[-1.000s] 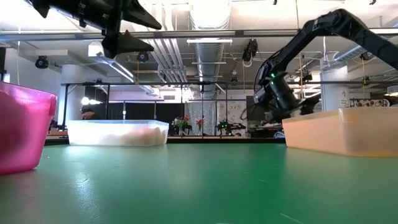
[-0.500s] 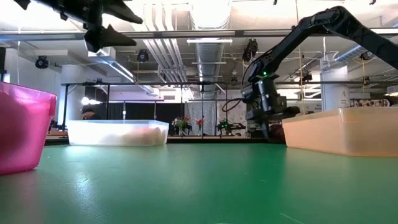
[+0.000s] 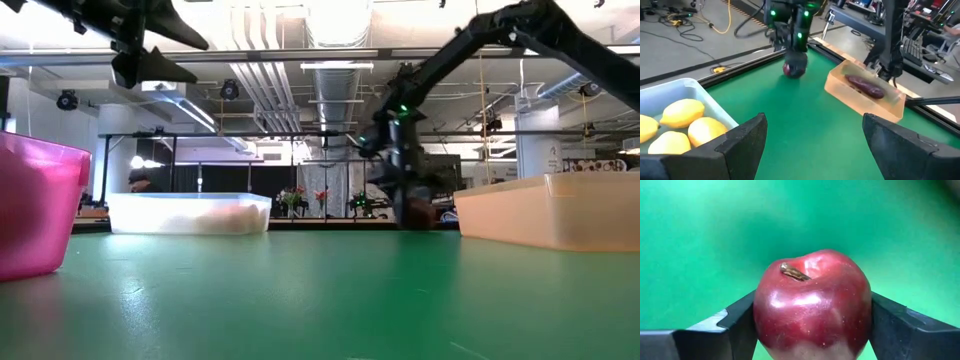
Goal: Sort produce into baskets
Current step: Put the apple into the pink transparent bin
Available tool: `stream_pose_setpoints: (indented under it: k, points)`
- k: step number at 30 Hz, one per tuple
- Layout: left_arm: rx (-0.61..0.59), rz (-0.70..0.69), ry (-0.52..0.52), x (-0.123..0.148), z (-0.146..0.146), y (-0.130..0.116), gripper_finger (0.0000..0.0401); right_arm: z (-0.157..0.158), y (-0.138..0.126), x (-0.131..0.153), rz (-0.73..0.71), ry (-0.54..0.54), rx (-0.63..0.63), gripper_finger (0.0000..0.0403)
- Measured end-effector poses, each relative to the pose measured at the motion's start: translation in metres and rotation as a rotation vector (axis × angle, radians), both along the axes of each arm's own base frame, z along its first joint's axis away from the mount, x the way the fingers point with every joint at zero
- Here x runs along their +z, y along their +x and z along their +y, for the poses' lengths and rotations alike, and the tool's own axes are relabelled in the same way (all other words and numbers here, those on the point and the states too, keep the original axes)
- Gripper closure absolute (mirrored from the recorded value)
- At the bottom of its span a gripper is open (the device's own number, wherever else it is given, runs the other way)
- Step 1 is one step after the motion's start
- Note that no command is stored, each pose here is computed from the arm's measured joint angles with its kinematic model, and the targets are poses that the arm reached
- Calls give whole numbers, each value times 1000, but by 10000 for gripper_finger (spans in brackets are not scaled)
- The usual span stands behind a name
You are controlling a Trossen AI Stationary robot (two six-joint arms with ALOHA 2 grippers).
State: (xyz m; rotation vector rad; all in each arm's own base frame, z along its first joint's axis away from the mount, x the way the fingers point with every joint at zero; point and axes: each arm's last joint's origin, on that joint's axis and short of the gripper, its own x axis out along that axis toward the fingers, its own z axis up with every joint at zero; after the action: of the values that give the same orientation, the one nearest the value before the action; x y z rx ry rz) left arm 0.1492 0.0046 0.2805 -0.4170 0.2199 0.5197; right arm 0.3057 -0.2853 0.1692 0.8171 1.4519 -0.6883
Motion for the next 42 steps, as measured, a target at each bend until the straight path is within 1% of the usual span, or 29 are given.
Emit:
stream_pose_setpoints:
  k: [2, 7, 9, 10, 13, 15, 17, 19, 22, 27, 31, 34, 35, 37, 40, 42]
  points:
    - [0, -4, 0, 1, 0, -1, 92, 22, 19, 3, -26, 2, 107, 118]
    - [1, 6, -11, -1, 0, -2, 92, 85, 69, 9, -115, -35, 361, 108]
    - [-37, 12, -57, -3, -1, -1, 92, 113, 87, 9, -165, -42, 459, 106]
    - [-79, 30, -94, -5, -3, 0, 92, 127, 95, 9, -195, -41, 519, 106]
    - [-242, 127, -244, -16, -14, 1, 92, 170, 115, 10, -255, -61, 704, 106]
    - [-293, 224, -332, -26, -22, -1, 92, 195, 124, 11, -290, -79, 808, 103]
    - [-317, 322, -369, -34, -32, -3, 92, 216, 132, 12, -332, -103, 891, 99]
    - [-334, 402, -374, -41, -40, -5, 92, 234, 139, 13, -373, -123, 942, 93]
    - [-325, 441, -334, -47, -50, -4, 92, 254, 145, 11, -409, -137, 983, 80]
    - [-300, 525, -245, -59, -57, 6, 92, 269, 150, 7, -424, -132, 969, 47]
    - [-288, 610, -82, -71, -59, 17, 92, 270, 149, 6, -413, -115, 913, 26]
    - [-223, 623, 50, -78, -59, 27, 92, 270, 145, 12, -401, -102, 881, 21]
    - [-200, 615, 83, -80, -60, 31, 92, 270, 144, 18, -399, -98, 877, 21]
    - [-164, 604, 102, -82, -61, 38, 92, 272, 139, 38, -400, -98, 889, 21]
    - [-179, 585, 109, -80, -62, 52, 92, 274, 129, 73, -407, -117, 921, 21]
    - [-196, 556, 123, -78, -62, 63, 92, 274, 120, 96, -401, -150, 944, 21]
